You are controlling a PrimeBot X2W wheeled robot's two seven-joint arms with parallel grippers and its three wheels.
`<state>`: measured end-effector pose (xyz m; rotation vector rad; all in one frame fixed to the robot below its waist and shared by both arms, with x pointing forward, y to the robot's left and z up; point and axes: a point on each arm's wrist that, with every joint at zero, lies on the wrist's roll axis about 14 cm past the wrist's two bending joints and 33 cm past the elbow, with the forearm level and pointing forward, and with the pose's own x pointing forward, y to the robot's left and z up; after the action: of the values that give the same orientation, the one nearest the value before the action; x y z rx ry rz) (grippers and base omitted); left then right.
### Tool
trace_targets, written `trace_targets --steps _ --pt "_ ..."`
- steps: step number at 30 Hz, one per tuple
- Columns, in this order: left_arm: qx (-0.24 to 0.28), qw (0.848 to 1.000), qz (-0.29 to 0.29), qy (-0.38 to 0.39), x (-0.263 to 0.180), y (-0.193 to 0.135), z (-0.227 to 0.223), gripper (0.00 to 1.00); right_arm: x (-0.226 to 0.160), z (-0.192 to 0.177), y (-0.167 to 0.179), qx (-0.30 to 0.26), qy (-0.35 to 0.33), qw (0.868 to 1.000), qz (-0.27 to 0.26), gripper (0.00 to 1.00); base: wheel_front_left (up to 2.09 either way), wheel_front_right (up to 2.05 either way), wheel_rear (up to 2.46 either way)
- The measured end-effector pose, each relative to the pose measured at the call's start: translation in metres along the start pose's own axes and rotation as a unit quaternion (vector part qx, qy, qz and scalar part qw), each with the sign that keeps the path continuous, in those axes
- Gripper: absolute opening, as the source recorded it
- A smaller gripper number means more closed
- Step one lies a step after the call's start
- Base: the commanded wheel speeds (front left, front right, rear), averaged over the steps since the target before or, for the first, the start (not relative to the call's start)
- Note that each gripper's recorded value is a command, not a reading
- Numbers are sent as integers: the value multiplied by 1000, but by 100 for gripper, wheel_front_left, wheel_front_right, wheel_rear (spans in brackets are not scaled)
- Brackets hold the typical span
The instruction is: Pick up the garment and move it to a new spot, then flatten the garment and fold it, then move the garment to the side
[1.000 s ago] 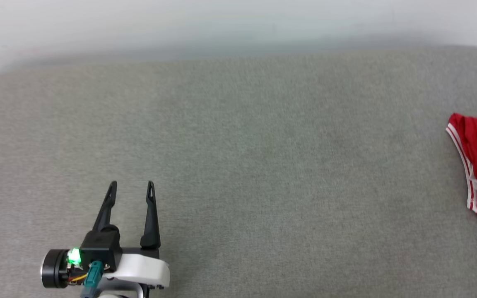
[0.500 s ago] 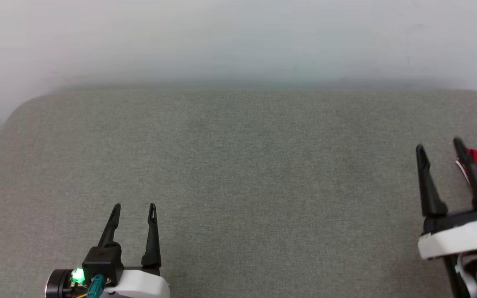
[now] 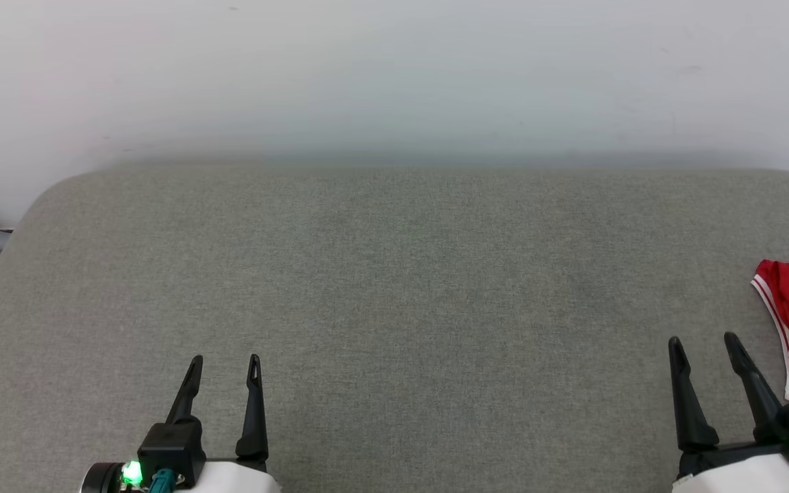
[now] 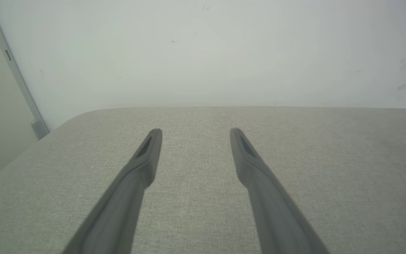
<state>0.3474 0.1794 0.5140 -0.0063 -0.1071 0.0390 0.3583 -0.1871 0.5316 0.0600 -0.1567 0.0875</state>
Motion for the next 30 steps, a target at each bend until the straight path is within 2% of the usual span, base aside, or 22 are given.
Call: trace_targets --steps 14,26,27,30 --pt "-9 1000 -4 2 -7 1 -1 100 -20 0 -11 16 0 999 -31 100 0 0 0" --pt "-10 1000 -2 10 -8 3 -6 100 -19 -3 -10 16 7 999 -31 100 0 0 0" --pt "-10 1000 -1 13 -8 4 -8 0 -20 -5 -10 16 10 999 -31 0 0 0 0" --pt "-13 999 1 35 -13 4 -20 0 -24 -16 -10 19 28 999 -33 0 0 0 0"
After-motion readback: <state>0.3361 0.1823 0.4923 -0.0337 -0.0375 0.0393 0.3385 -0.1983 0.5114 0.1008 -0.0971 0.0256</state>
